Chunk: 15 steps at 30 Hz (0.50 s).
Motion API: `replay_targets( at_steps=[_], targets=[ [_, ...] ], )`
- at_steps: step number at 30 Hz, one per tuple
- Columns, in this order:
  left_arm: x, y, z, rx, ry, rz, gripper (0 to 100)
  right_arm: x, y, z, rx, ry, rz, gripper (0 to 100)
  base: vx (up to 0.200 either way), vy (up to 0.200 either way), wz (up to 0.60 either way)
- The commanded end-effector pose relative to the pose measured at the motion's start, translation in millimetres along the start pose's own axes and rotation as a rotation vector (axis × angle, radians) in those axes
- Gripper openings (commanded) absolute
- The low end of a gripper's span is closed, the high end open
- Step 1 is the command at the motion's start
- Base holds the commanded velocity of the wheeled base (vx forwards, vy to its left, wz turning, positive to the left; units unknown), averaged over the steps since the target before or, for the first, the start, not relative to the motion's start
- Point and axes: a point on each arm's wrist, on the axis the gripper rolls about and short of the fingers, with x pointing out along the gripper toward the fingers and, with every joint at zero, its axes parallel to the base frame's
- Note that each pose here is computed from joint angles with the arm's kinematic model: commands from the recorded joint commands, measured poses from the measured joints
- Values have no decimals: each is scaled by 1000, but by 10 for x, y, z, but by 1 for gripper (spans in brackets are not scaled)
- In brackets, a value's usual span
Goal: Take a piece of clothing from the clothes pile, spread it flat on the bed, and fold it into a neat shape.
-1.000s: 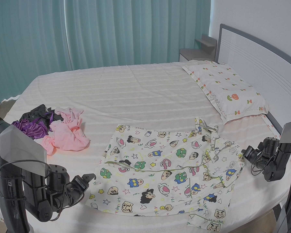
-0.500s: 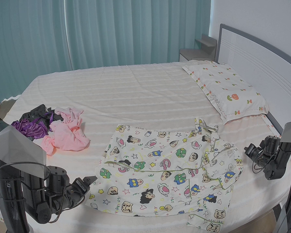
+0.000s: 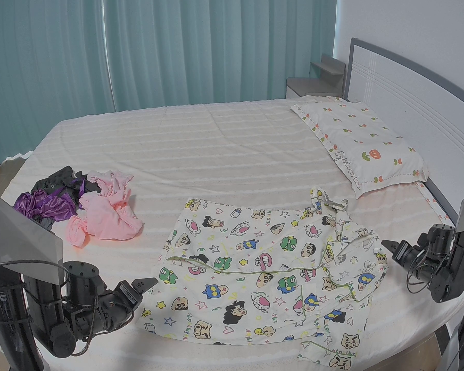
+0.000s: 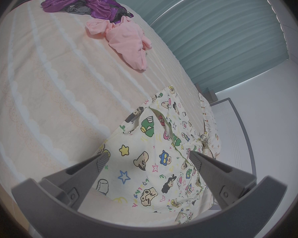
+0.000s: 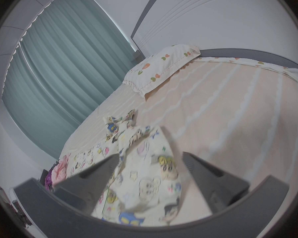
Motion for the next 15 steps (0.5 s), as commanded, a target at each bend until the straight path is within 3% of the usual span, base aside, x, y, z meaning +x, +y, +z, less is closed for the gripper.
replay_targets(
  at_steps=[1, 5, 15],
  targets=[
    [-37, -2, -10, -5, 1, -7, 100, -494, 296, -230, 8, 77, 70, 100, 0, 0, 0],
    [-35, -4, -20, -10, 5, -8, 100, -556, 364, -273, 23, 94, 89, 100, 0, 0, 0],
    [0, -13, -128, -6, 28, 10, 100, -559, 397, -290, 24, 103, 103, 100, -200, 0, 0]
  ],
)
